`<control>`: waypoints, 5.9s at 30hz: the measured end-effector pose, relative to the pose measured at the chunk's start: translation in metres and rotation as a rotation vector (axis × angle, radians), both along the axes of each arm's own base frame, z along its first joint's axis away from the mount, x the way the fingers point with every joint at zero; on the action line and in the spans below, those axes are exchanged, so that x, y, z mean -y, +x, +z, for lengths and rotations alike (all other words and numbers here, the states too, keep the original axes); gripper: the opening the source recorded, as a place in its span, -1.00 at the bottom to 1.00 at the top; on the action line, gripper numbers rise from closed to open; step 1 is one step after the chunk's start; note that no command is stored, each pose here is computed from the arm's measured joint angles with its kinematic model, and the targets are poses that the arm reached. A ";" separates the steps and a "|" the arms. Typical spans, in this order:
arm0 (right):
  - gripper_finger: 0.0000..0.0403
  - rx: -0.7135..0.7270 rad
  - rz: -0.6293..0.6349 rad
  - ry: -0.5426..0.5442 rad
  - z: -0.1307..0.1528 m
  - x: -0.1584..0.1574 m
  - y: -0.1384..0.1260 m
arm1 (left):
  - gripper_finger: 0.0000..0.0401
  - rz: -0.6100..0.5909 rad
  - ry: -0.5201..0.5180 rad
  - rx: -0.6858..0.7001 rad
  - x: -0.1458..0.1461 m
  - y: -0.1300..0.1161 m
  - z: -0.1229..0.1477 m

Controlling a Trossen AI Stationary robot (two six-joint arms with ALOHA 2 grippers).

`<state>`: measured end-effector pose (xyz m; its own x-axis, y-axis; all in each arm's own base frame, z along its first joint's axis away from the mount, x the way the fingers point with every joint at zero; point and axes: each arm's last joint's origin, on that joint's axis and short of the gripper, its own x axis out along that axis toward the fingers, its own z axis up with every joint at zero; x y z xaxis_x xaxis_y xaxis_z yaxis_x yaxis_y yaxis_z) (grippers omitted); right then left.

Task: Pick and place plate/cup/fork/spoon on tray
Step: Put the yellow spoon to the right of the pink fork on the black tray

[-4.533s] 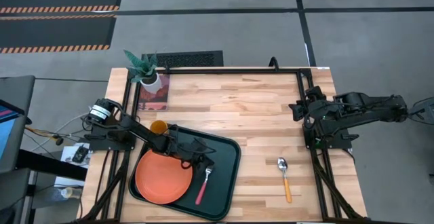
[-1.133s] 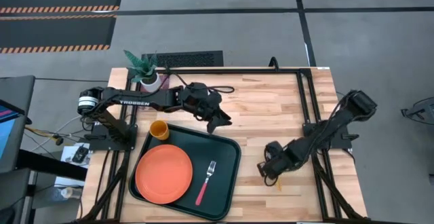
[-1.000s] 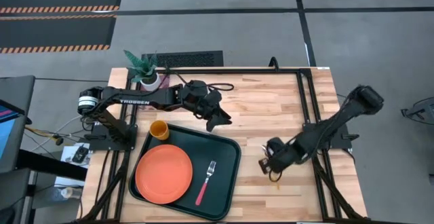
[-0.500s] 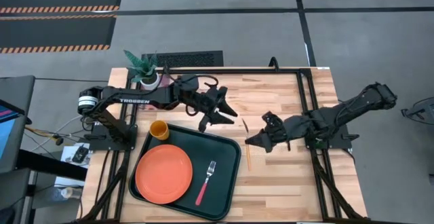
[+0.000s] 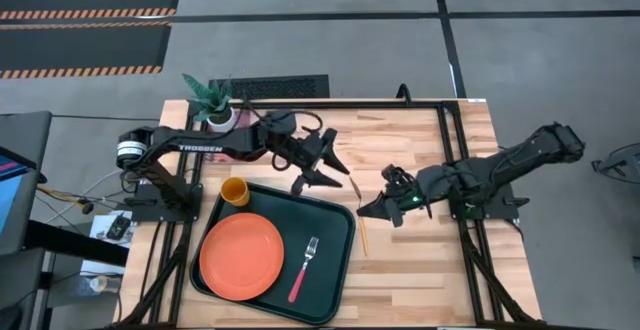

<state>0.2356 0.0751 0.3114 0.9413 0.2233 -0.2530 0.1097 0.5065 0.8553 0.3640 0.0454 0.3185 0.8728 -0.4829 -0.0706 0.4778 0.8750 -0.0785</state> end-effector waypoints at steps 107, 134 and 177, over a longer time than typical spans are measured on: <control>0.27 -0.637 0.091 -0.288 -0.047 0.005 -0.053 | -1.00 -0.310 0.046 -1.049 0.108 0.084 -0.141; 0.27 -0.931 -0.132 -0.378 -0.056 0.026 -0.084 | -0.97 -0.226 0.097 -1.057 0.106 0.085 -0.142; 0.27 -0.887 -0.266 -0.356 -0.042 0.040 -0.111 | -1.00 -0.189 0.031 -1.121 0.095 0.088 -0.164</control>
